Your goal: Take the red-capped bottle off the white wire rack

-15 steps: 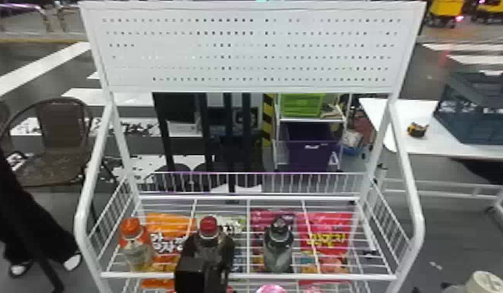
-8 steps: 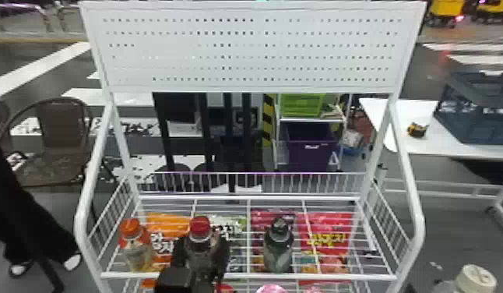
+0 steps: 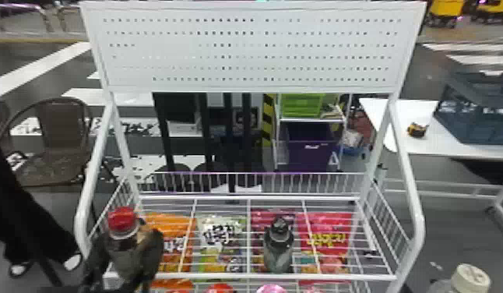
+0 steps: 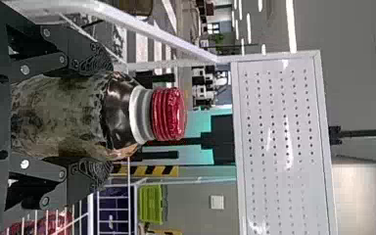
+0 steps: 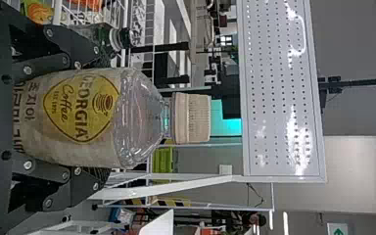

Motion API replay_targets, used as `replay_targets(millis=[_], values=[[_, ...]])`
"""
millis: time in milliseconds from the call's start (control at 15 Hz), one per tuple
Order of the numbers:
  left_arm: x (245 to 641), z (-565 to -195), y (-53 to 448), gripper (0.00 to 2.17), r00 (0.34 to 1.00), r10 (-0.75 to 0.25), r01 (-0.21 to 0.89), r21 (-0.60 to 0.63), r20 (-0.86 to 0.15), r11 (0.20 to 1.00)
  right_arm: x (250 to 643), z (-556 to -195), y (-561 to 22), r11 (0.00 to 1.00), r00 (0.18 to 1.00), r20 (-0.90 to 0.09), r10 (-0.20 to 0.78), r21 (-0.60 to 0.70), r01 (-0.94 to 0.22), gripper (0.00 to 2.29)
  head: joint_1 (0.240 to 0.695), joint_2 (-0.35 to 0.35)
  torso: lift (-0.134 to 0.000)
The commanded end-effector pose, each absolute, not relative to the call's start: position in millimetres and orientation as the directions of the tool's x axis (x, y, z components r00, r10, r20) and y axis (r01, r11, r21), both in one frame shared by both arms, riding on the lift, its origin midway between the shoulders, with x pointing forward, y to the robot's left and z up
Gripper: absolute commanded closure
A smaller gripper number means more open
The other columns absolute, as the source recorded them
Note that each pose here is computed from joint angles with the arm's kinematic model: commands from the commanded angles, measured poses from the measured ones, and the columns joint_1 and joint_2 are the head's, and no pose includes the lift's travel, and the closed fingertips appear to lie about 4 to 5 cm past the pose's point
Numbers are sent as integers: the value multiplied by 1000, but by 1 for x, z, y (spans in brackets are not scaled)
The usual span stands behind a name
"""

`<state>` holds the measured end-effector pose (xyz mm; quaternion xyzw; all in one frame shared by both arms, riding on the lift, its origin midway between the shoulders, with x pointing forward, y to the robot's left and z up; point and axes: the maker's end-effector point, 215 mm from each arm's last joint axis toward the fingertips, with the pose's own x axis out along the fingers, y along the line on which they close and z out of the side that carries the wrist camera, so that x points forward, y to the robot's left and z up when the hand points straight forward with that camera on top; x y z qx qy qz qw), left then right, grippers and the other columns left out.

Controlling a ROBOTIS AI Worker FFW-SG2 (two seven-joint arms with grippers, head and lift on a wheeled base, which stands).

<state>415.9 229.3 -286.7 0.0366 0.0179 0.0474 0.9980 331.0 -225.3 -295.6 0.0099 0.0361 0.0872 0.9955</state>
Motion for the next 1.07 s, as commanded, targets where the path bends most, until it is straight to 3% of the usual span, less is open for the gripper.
replay_targets(millis=[0,267,1000], values=[[404,-284,256,2057,991,128,-124,98,-35,987,330,-295,-225,984,982,-71,175,25,-174,1426,499,0,0],[396,-281,289,2054,983,181,-178,112,-23,978,329,-295,-225,985,982,-72,174,26,-173,1426,499,0,0],[392,-275,299,2057,981,192,-190,106,-6,976,329,-294,-223,984,982,-64,178,35,-176,1426,499,0,0]])
